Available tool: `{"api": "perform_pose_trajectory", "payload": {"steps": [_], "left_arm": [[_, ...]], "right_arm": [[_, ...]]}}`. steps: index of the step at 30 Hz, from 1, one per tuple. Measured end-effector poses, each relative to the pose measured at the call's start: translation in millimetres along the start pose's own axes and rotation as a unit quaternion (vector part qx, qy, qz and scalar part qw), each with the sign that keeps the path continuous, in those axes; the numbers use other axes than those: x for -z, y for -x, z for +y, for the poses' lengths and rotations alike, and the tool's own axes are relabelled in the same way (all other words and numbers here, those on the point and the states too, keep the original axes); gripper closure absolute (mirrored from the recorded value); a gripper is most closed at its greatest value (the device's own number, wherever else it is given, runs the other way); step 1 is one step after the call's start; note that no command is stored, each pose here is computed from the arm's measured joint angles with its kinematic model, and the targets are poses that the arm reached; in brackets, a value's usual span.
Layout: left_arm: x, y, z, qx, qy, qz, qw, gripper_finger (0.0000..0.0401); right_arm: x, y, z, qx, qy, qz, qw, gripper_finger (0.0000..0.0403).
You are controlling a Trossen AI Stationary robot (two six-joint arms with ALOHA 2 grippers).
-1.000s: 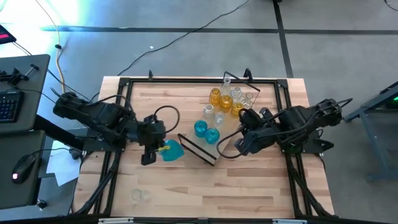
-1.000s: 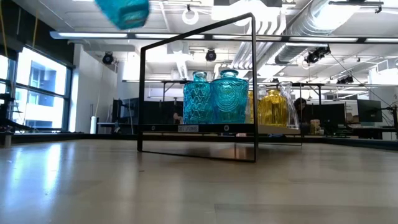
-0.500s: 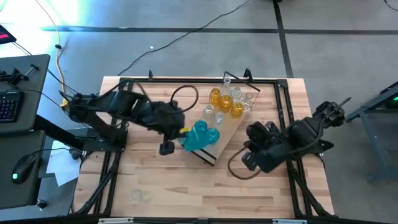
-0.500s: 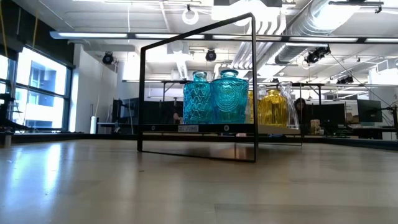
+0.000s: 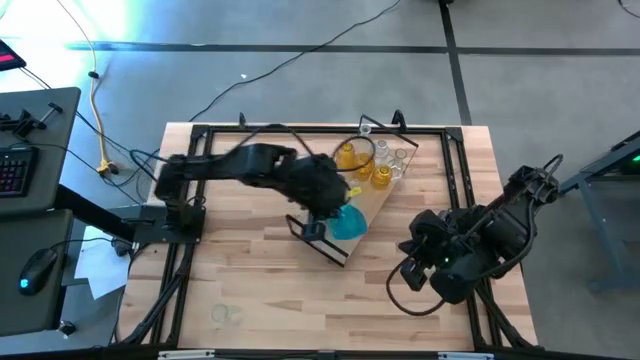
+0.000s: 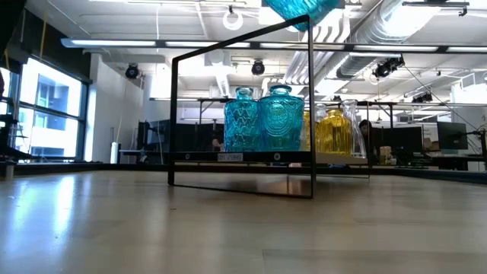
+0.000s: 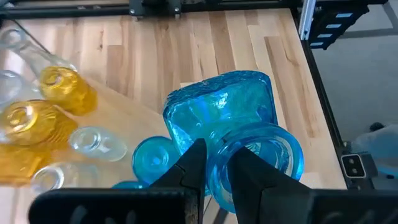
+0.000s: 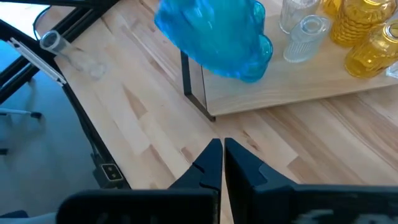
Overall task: Sort vases onto shelf
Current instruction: Put the blue vase on the shelf and align with the other blue vase
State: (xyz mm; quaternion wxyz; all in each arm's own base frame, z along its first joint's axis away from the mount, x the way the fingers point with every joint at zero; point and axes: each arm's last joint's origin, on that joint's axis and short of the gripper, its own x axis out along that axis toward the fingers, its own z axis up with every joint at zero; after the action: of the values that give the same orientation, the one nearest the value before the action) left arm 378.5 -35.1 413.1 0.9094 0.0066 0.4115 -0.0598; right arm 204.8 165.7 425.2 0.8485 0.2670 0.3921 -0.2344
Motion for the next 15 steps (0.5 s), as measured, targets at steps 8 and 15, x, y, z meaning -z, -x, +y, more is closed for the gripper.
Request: {"api": "perform_pose_trajectory", "payload": {"steps": [8,15], "left_arm": [[-10,-52,17,0.016,-0.010,0.028,0.999,0.0364],[-14,-85,31,0.008,-0.014,0.040,0.999,0.0364]], "right_arm": [[0,0,0,0.001,0.004,-0.007,1.000,0.0403],[0,0,0,0.001,0.009,-0.007,1.000,0.0403]]}}
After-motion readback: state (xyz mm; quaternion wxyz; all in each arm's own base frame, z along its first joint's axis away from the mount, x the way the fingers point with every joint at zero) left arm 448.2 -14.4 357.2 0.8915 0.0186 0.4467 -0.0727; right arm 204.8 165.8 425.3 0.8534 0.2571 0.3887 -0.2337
